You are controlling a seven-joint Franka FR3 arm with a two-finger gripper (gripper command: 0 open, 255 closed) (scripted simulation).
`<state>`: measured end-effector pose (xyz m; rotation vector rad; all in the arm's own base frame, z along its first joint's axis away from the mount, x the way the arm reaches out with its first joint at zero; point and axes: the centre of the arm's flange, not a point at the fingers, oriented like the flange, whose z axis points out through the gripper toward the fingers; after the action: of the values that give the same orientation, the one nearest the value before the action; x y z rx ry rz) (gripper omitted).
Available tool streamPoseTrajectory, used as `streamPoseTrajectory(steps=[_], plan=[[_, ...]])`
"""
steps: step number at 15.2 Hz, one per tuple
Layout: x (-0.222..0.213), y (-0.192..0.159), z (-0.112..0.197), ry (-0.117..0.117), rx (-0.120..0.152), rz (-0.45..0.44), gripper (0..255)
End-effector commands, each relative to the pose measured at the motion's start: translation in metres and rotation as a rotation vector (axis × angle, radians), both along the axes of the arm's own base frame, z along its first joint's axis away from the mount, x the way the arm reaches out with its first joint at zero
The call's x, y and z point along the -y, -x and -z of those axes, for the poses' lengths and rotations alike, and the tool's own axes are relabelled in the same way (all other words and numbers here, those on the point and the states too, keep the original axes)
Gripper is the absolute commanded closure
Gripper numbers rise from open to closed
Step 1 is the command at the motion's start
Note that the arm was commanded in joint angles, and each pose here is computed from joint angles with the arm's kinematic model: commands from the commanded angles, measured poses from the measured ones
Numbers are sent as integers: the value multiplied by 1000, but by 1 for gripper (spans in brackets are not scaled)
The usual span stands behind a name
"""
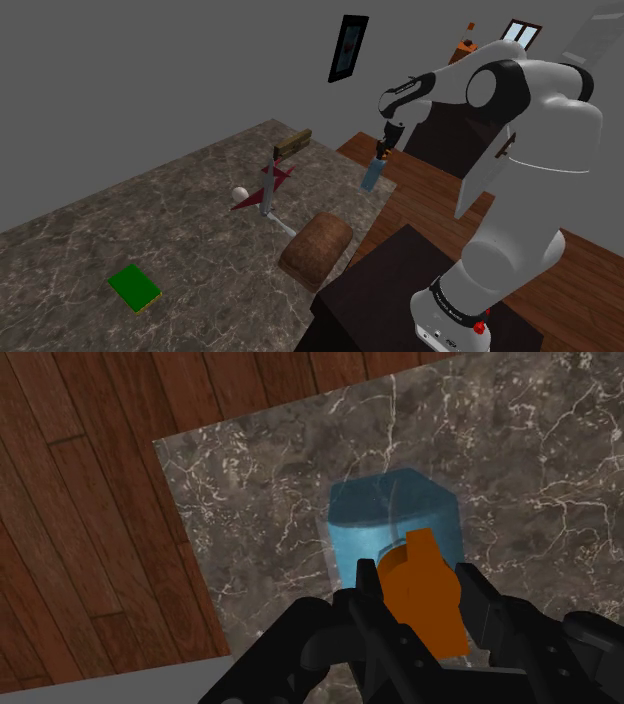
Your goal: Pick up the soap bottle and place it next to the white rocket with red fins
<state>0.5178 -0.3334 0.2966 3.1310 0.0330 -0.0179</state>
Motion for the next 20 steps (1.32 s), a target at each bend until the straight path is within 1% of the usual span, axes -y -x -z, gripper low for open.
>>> streamPoseTrajectory(steps=[1, 20], plan=[[1, -1, -11, 0, 0, 0, 255], [1, -1, -112, 0, 0, 0, 255]])
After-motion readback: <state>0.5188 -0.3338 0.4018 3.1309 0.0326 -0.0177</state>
